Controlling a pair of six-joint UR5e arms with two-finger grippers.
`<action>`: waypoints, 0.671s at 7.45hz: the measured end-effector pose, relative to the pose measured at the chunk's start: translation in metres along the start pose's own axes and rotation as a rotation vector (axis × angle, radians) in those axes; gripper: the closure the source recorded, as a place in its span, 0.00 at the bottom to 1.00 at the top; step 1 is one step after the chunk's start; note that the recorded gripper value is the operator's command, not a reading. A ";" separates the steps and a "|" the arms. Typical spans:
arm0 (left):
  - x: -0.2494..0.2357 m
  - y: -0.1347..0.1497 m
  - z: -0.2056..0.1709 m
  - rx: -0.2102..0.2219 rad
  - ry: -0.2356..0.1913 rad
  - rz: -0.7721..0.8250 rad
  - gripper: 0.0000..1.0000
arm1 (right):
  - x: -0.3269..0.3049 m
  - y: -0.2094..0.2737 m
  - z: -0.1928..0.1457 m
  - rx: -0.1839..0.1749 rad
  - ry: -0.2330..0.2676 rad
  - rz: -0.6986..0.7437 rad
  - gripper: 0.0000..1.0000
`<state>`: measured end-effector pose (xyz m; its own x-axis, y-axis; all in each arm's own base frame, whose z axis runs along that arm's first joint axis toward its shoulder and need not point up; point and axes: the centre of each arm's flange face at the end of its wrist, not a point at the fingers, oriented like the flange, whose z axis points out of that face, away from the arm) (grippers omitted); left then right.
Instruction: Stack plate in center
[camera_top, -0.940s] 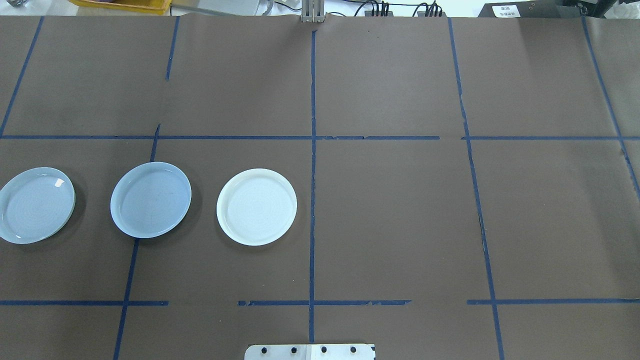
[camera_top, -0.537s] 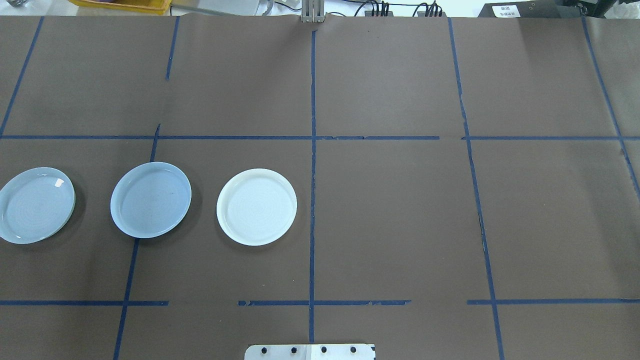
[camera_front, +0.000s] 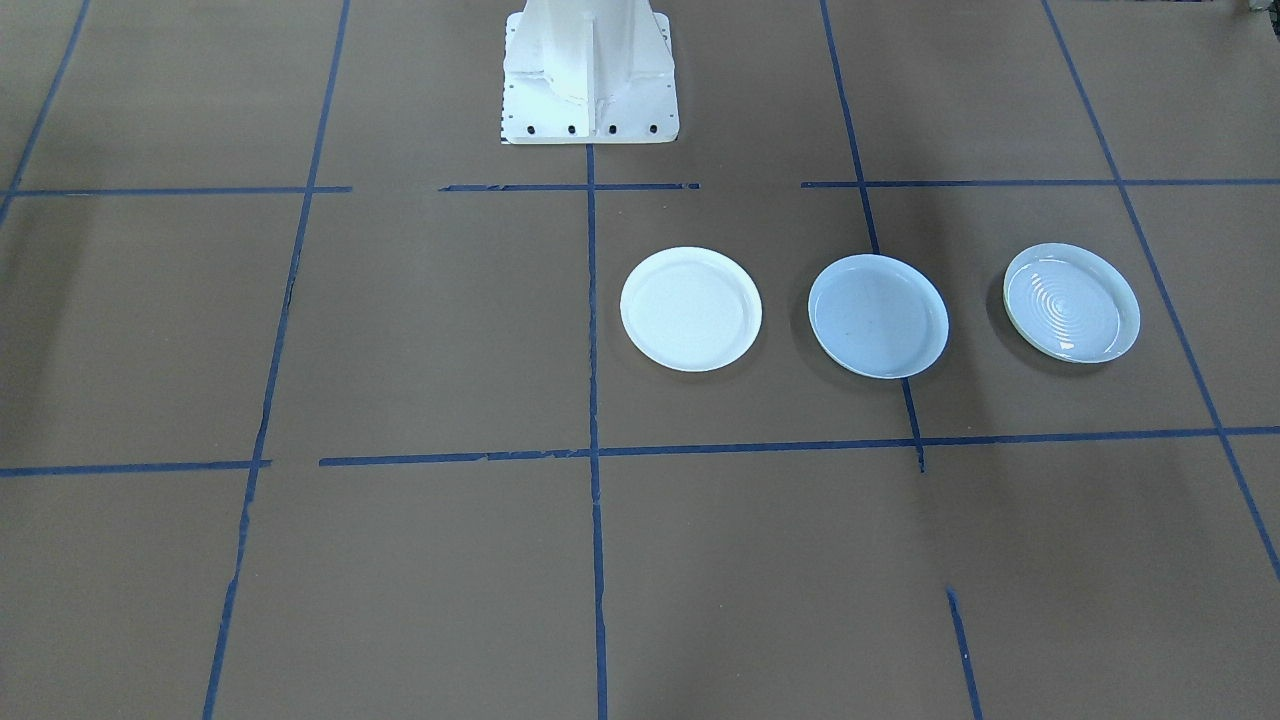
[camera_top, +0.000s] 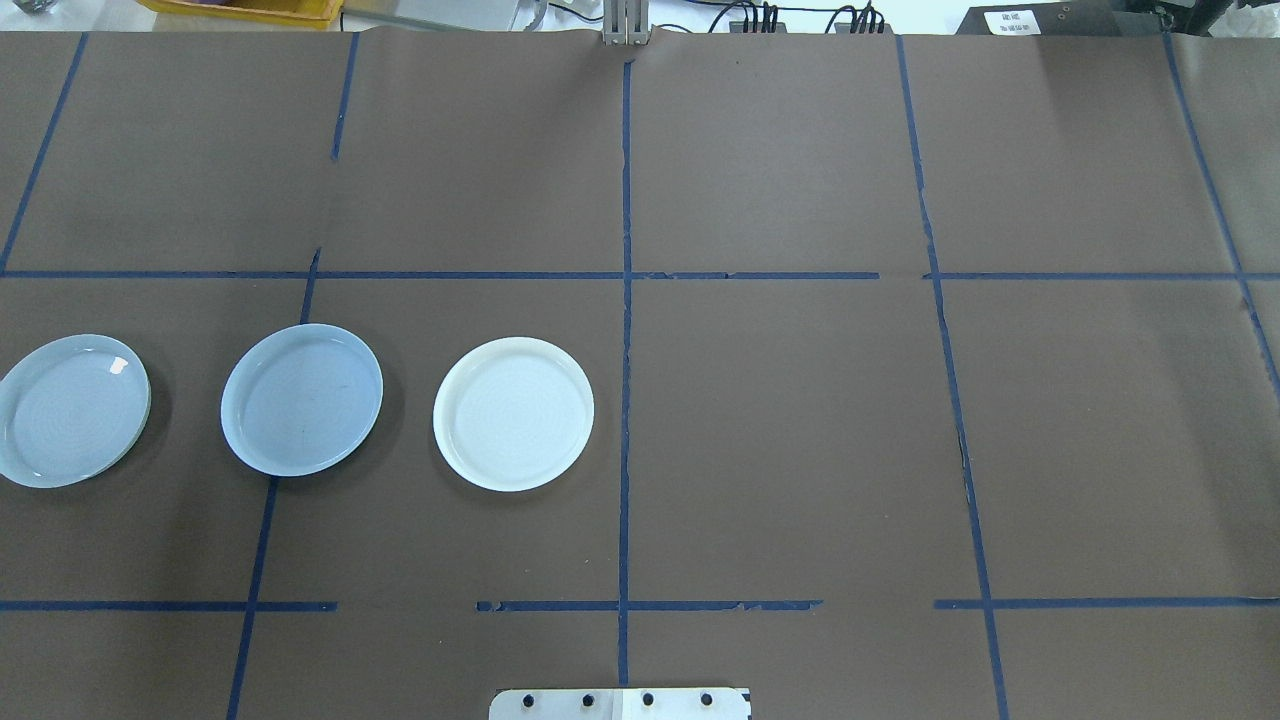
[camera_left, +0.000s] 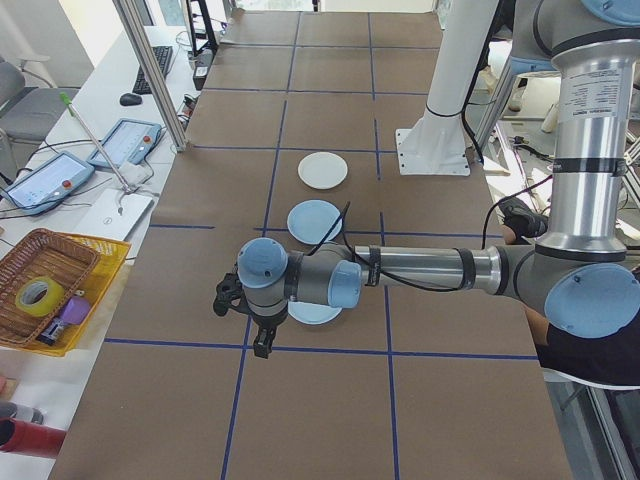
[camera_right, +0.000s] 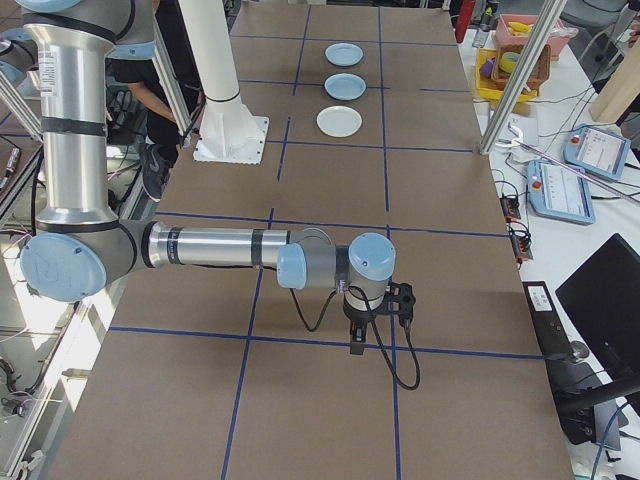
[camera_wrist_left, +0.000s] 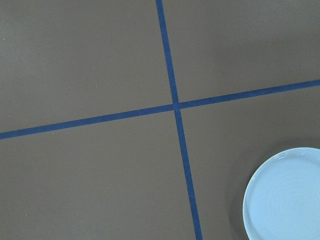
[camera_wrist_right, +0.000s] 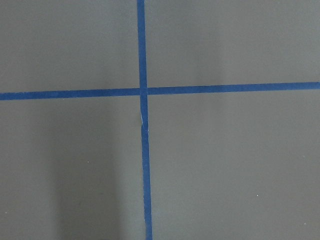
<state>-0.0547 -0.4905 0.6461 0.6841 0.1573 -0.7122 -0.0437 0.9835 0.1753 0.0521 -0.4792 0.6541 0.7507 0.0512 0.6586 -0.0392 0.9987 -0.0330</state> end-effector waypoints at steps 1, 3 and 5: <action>0.005 0.003 0.012 0.018 0.004 -0.035 0.00 | 0.000 0.000 0.000 0.000 0.000 0.000 0.00; 0.021 0.025 0.049 0.048 0.028 -0.098 0.00 | 0.000 0.000 0.000 0.000 -0.001 -0.001 0.00; 0.037 0.047 0.094 0.062 0.069 -0.141 0.00 | 0.000 0.000 0.000 0.000 -0.001 -0.001 0.00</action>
<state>0.0371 -0.4472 0.6913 0.6283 0.0257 -0.7776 0.0957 0.9893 0.1099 0.0520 -0.4792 0.6540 0.7501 0.0503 0.6595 -0.0384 0.9987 -0.0324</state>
